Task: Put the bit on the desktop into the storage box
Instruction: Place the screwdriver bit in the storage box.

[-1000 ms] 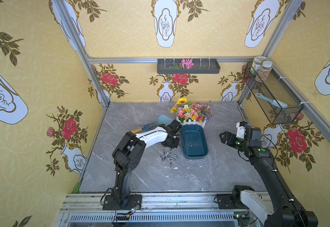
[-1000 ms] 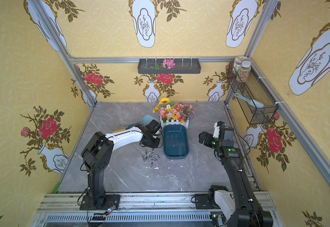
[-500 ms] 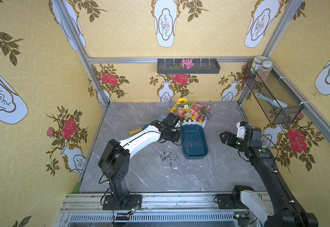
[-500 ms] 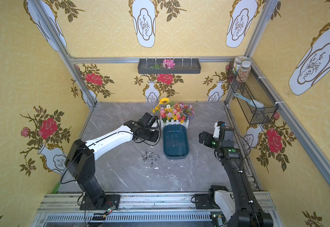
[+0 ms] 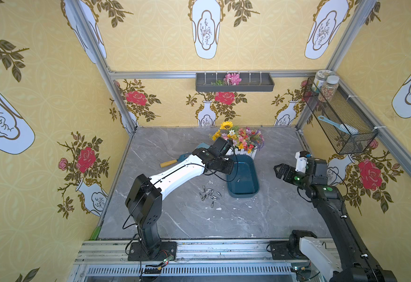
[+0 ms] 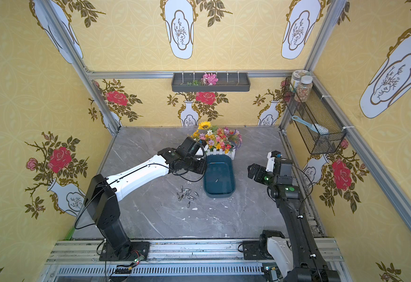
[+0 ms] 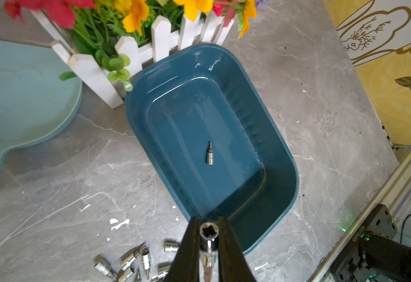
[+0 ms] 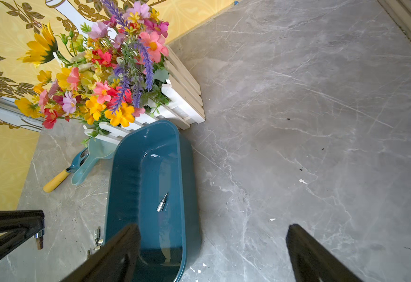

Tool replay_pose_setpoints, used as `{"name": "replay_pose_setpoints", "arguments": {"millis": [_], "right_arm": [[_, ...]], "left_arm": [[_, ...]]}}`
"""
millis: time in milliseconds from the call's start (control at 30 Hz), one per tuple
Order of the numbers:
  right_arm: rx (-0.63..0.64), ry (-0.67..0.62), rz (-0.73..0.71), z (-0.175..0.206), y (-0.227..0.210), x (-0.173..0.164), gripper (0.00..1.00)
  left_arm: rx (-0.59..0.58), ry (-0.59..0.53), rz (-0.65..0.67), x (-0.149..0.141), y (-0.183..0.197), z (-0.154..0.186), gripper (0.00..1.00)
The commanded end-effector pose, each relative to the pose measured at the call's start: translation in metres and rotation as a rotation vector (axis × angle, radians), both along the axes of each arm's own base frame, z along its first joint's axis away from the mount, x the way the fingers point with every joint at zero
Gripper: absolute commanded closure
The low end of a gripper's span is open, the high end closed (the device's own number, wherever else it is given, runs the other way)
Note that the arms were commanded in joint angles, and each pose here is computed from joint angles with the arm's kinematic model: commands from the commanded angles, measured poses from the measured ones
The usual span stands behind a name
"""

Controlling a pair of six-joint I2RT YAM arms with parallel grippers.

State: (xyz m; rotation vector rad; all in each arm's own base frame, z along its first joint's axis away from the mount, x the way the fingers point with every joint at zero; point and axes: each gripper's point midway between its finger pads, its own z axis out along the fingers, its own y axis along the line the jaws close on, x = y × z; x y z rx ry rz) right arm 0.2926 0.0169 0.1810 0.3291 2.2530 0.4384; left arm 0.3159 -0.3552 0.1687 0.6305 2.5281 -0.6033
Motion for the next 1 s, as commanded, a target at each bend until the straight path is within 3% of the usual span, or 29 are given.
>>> {"name": "replay_pose_setpoints", "arguments": {"millis": [0, 667, 967], "right_arm": [[0.001, -0.007, 0.003, 0.001, 0.0, 0.0, 0.03], [0.009, -0.011, 0.006, 0.003, 0.002, -0.001, 0.03], [0.002, -0.007, 0.003, 0.001, 0.001, -0.004, 0.03]], "left_arm": [[-0.019, 0.009, -0.033, -0.003, -0.013, 0.0, 0.88], [-0.044, 0.089, -0.162, -0.017, -0.071, -0.037, 0.88], [-0.035, 0.129, -0.167, -0.017, -0.077, -0.06, 0.88]]}}
